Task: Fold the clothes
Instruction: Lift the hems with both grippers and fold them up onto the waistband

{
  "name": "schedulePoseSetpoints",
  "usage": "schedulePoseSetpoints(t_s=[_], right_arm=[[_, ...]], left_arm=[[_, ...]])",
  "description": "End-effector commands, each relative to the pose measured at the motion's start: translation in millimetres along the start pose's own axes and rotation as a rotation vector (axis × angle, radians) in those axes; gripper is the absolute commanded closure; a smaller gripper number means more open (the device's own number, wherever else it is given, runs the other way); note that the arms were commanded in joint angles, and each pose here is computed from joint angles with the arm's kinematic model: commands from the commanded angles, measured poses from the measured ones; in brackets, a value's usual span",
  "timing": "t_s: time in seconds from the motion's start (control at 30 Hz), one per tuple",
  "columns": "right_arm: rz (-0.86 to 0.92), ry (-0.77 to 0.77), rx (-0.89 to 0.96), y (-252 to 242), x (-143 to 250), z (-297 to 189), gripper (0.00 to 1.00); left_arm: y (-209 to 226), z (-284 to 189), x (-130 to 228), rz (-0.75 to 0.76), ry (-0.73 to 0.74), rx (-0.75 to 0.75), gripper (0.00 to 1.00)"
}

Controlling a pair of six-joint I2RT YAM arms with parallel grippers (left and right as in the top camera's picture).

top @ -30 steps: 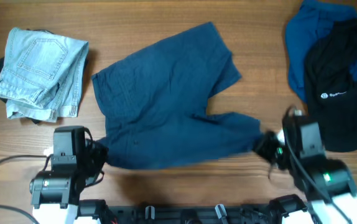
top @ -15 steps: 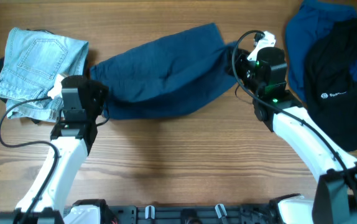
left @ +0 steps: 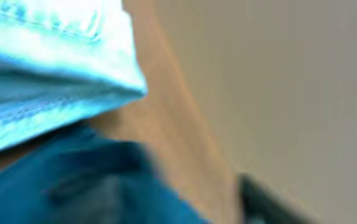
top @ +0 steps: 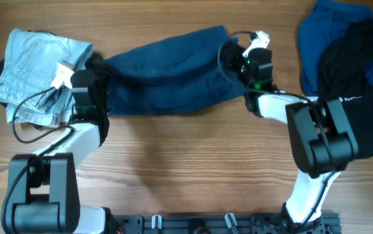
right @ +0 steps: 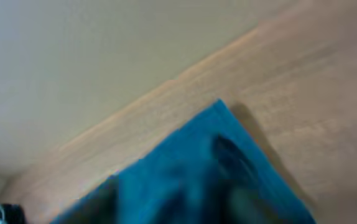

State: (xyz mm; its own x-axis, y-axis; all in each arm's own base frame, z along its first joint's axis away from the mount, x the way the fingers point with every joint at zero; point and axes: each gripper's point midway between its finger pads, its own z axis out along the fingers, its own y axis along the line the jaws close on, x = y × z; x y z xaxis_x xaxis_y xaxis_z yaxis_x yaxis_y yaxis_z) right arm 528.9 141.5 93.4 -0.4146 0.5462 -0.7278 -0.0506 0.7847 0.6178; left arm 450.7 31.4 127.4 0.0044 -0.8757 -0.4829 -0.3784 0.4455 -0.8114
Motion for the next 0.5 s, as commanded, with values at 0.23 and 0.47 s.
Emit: schedulePoseSetpoints(t_s=[0.23, 0.47], right_arm=[[-0.257, 0.322, -0.036, 53, -14, 12, 0.00], [-0.351, 0.576, 0.077, 14, -7, -54, 0.00]], left_arm=[[-13, 15, 10, 0.200, 0.144, -0.110, 0.01], [1, -20, 68, 0.500, 0.543, -0.064, 0.00]])
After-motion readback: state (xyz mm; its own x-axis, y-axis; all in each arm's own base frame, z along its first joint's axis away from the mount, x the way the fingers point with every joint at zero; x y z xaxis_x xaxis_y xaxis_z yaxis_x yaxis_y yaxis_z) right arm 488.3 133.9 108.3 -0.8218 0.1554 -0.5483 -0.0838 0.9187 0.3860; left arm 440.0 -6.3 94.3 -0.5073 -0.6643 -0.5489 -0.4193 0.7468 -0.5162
